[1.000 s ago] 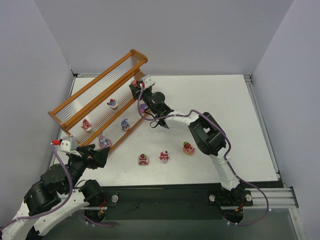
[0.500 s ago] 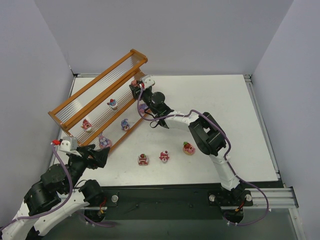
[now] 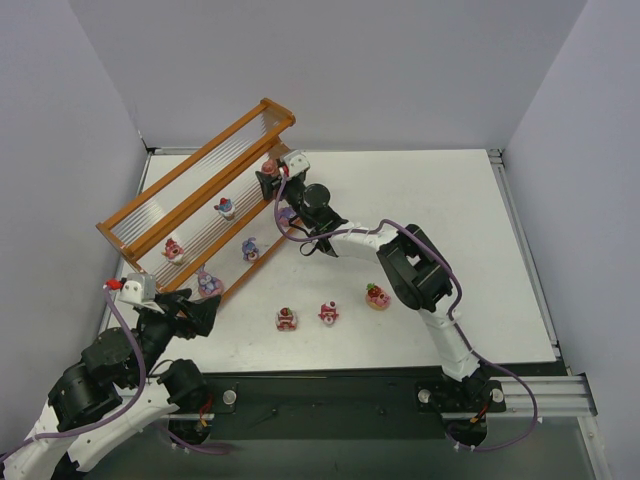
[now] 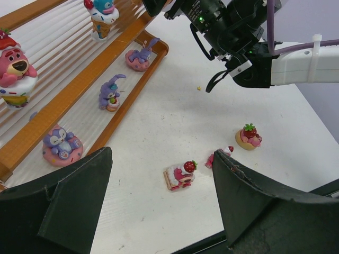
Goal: Place and organize the plastic toys onto the shelf
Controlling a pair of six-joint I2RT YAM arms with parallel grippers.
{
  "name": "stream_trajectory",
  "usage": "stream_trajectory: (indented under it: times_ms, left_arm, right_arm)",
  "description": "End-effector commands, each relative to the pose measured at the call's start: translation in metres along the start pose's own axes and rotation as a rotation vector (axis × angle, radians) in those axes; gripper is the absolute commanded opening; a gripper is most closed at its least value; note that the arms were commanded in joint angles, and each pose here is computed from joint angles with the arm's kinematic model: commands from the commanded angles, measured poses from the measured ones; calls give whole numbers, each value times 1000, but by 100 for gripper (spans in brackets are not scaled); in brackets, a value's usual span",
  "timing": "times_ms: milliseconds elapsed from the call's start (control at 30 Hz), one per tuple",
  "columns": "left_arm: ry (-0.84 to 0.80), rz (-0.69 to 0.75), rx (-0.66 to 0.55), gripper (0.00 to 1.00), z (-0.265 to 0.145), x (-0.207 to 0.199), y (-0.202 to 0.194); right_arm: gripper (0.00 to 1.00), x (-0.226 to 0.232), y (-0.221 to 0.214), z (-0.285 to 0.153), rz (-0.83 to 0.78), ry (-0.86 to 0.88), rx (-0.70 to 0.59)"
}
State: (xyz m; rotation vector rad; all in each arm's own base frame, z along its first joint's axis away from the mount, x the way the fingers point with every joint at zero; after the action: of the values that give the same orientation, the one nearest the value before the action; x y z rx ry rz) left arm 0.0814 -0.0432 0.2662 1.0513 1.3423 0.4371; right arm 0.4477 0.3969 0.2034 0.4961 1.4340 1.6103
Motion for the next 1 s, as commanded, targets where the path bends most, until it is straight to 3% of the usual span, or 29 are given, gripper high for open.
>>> stream_trajectory:
  times_ms: [0,233,667,767,800,867,900,967]
  left_arm:
    - [-13,16,0,86,0,-2,1]
    - [-16,19,6,86,1,-2,0]
    - [-22,17,-4,86,-1,-2,2]
    - [-19,15,-8,86,-1,-1,3]
    - [-16,14,-12,86,-2,-1,3]
    - [-20,8,-17,86,-3,-1,4]
    - [-20,7,-17,86,-3,0,4]
    - [-25,3,-23,86,-4,0,4]
  right_arm:
    - [62,-12,31,5,21,-34,-121]
    - [76,-12,52,-4,34,-23,-127]
    - [78,-5,104,-67,16,-56,-31]
    - [77,-5,114,-97,23,-108,104]
    - [77,-1,105,-112,5,-95,219]
    - [76,-4,123,-138,26,-134,308]
    - [76,0,110,-158,69,-139,439]
    - [75,-3,119,-185,108,-153,517]
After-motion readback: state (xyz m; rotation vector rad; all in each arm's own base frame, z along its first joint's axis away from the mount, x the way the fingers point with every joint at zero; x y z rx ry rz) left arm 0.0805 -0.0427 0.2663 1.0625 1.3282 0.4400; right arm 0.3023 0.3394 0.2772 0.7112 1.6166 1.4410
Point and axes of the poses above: each gripper's point midway between its finger pads, its own z axis out along the fingers, its own x axis along the line the jaws close on, y = z × x, the point moved 7 cm from there along -z, back along the fingers, and after that the axes turned 12 degrees about -z, right-handed, at the moved point
